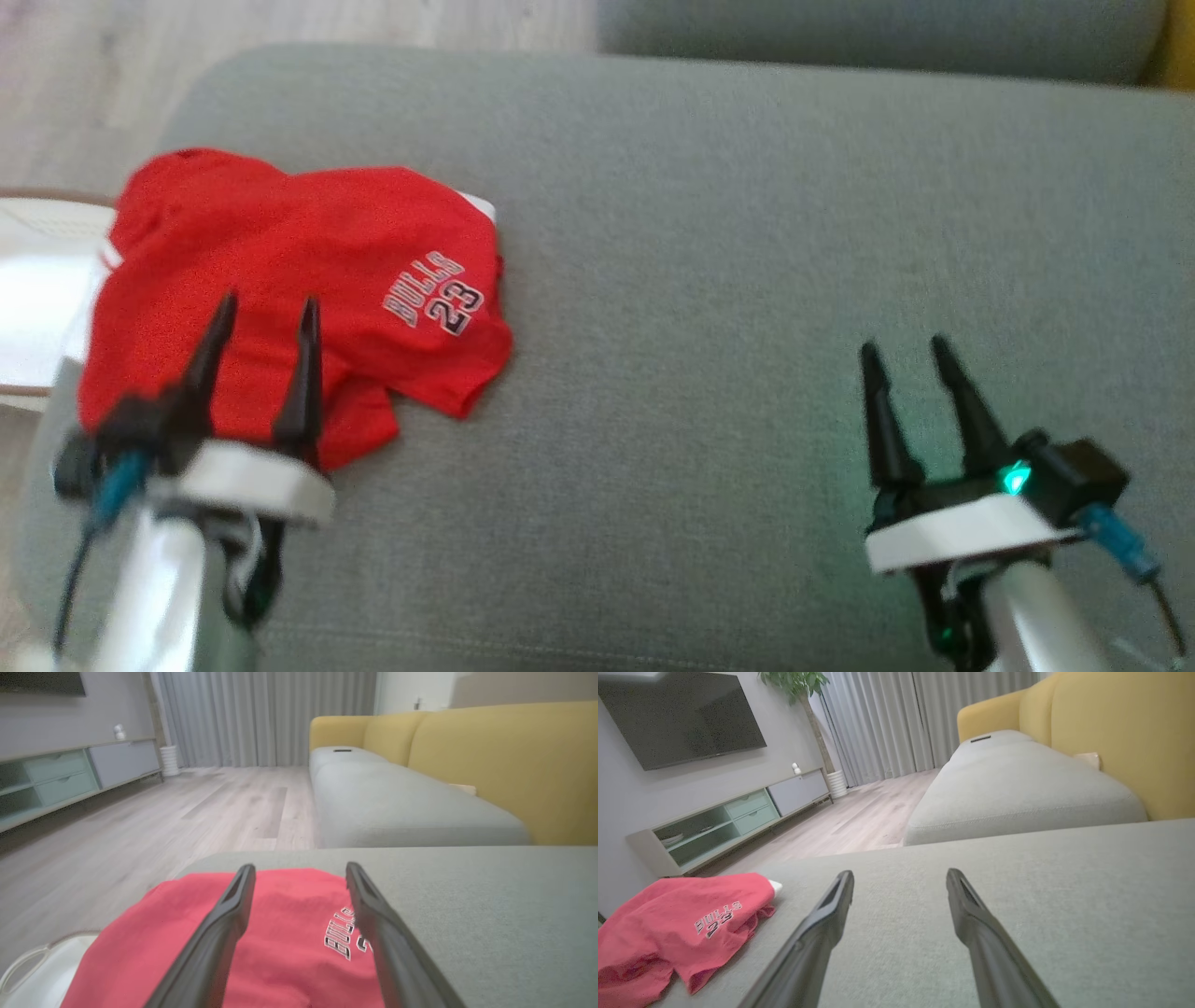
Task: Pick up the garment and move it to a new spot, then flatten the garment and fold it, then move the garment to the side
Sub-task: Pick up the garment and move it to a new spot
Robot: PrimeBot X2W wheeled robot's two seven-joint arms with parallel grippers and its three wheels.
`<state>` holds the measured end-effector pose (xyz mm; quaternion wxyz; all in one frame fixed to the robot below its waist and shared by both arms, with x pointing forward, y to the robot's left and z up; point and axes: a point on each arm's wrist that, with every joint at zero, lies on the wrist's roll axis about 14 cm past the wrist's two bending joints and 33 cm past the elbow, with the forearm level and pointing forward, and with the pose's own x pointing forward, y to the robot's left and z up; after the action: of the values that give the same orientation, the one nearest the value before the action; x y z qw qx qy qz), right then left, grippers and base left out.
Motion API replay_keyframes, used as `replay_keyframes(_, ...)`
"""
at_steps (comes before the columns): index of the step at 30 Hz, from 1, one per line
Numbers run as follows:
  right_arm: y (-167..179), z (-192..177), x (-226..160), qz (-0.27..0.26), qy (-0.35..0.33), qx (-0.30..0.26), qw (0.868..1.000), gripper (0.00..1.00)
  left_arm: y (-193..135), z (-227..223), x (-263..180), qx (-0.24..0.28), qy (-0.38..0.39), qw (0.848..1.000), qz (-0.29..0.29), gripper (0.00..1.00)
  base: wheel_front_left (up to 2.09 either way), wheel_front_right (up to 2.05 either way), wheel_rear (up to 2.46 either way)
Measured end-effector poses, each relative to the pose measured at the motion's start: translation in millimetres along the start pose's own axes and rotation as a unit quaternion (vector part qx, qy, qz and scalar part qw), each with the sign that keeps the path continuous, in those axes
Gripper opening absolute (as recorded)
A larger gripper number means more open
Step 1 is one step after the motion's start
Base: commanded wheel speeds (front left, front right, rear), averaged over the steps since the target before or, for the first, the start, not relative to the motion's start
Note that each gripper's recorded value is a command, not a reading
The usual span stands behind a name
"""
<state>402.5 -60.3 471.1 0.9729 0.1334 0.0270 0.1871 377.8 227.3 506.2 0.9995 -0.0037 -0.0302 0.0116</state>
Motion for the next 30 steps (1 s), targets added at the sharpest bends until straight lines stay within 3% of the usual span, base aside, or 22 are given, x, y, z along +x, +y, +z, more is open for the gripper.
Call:
replay_keyframes(6,-34,6,8,-0.042,-0.014,-0.005,0.999,1.0,-22,-22,69,0.085,0.085,0.988,-0.095,1.0,0.0,0.0,0.0)
replay_keyframes(13,-59,4,11,-0.072,-0.015,-0.006,0.997,1.0,-47,-74,109,0.139,0.247,0.941,-0.184,1.0,0.0,0.0,0.0)
replay_keyframes(21,-74,-8,5,-0.093,0.001,-0.001,0.996,1.0,-50,-131,111,0.178,0.386,0.877,-0.223,1.0,0.0,0.0,0.0)
replay_keyframes(30,-88,-6,5,-0.109,-0.002,-0.008,0.994,1.0,-50,-155,121,0.186,0.447,0.845,-0.226,1.0,0.0,0.0,0.0)
